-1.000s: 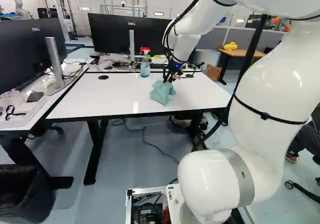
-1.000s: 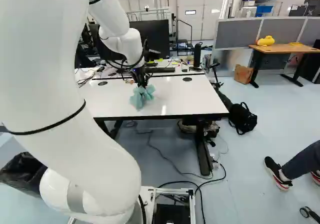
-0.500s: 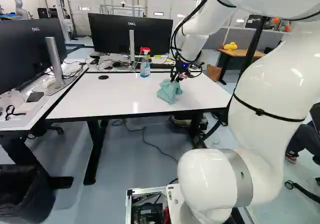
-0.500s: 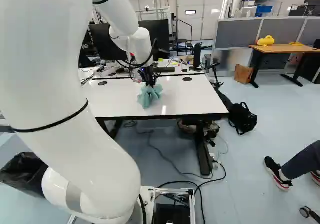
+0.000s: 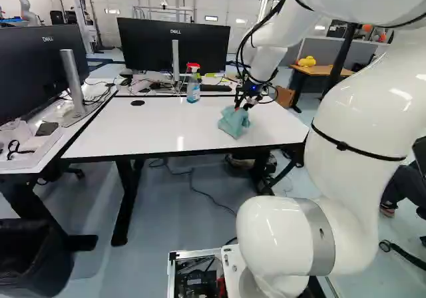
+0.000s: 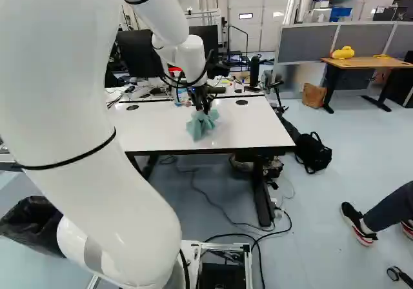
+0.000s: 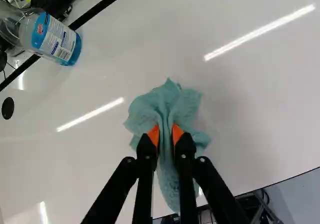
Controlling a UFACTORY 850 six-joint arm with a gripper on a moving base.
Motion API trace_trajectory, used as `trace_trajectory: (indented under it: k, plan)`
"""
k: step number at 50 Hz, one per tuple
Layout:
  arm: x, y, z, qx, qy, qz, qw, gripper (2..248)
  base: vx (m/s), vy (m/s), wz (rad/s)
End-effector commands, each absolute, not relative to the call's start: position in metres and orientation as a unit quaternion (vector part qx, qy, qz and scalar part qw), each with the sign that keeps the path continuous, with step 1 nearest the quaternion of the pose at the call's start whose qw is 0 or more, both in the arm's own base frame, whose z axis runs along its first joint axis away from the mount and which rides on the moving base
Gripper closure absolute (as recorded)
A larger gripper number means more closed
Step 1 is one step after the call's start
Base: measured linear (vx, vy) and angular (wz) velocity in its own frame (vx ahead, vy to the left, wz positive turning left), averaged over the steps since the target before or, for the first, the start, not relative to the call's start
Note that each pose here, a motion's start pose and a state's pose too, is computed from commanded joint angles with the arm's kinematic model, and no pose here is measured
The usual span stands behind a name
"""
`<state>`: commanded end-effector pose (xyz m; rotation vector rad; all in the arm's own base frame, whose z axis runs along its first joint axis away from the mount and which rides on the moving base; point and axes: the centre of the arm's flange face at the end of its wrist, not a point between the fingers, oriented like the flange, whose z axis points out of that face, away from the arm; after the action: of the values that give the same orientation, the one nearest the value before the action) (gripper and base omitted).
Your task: Clean the table with the green towel
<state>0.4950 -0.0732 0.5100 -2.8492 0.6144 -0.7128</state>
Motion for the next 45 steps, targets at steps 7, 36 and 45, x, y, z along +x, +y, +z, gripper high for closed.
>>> trace_trajectory:
  k: [7, 36, 45]
  plan:
    - [0.495, -0.073, 0.51, -0.947, 0.204, -0.237, 0.07, 144, 0.0, 0.0, 0.0]
    - [0.492, -0.07, 0.517, -0.946, 0.201, -0.244, 0.071, 3, 0.0, 0.0, 0.0]
    - [0.49, -0.056, 0.527, -0.946, 0.187, -0.252, 0.075, 3, 0.0, 0.0, 0.0]
